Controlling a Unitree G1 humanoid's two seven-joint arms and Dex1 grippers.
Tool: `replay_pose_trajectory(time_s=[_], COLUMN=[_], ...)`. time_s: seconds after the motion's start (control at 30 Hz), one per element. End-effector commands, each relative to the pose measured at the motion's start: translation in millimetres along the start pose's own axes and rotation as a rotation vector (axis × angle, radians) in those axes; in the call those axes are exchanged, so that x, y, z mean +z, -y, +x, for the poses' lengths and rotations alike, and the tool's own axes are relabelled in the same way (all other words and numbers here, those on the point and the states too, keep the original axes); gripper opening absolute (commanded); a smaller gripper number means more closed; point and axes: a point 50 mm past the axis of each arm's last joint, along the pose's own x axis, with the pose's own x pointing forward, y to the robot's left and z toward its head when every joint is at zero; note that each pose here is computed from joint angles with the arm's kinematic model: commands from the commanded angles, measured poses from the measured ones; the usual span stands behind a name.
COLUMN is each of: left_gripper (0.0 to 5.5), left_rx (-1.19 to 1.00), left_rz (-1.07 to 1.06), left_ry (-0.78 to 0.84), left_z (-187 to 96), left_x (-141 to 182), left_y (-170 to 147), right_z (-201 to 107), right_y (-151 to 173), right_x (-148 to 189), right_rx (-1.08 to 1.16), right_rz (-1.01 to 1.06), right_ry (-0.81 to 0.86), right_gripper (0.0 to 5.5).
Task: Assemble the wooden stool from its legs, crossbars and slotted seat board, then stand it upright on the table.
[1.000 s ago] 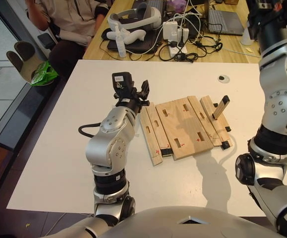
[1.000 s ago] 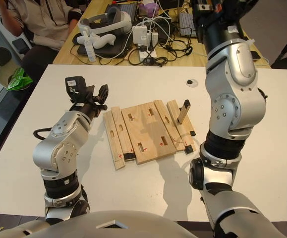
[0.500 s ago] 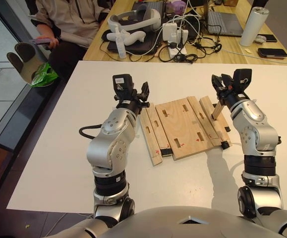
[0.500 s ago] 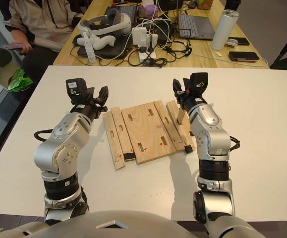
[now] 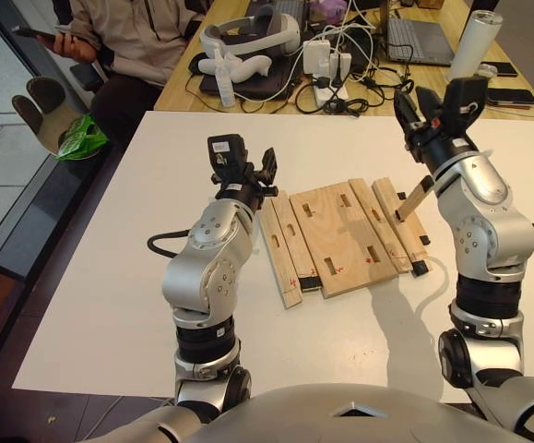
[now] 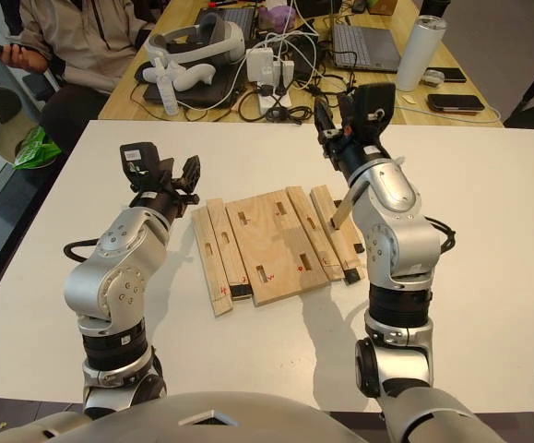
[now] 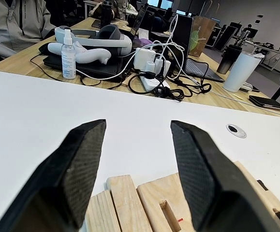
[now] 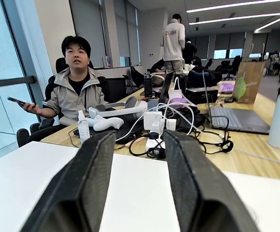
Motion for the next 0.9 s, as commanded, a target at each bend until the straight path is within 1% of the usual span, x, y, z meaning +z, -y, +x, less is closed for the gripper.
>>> replay_pose_trajectory(time_s=[0.03,0.1,0.17,0.27,0.33,0.43,0.67,0.77,0.9], left_gripper=[2.48,2.48,2.48,2.48,2.48,2.48,2.48,2.48,2.48], left_rx=[-0.011,-0.005,0.001,0.005,0.006,0.004,0.005,0.007,0.006], left_rz=[-0.032,-0.03,-0.029,-0.03,-0.031,-0.032,-0.032,-0.031,-0.03], left_ry=[-0.01,-0.009,-0.011,-0.012,-0.013,-0.012,-0.01,-0.007,-0.004], left_z=[1.4,1.1,0.3,-0.4,-0.4,0.0,1.1,1.6,2.0], left_x=[-2.0,-1.7,-2.5,-2.8,-3.3,-2.9,-2.2,-2.0,-1.7], left_y=[5.1,3.4,2.7,2.5,2.5,3.1,2.1,1.6,1.5], right_z=[-6.1,-14.5,-31.5,-53.0,-61.8,-68.2,-79.5,-87.5,-98.9], right_y=[-14.7,-20.6,-25.5,-18.0,-9.4,4.5,52.3,72.2,85.2], right_x=[3.6,-2.5,-18.8,-39.4,-47.9,-56.0,-73.7,-83.4,-95.2], right_rx=[0.041,0.085,0.173,0.195,0.172,0.108,-0.168,-0.276,-0.346], right_rz=[-0.079,-0.077,-0.028,0.001,0.011,-0.007,-0.086,-0.121,-0.161], right_ry=[-0.017,-0.051,-0.152,-0.303,-0.364,-0.414,-0.505,-0.576,-0.664], right_gripper=[1.82,1.82,1.82,1.82,1.82,1.82,1.82,1.82,1.82])
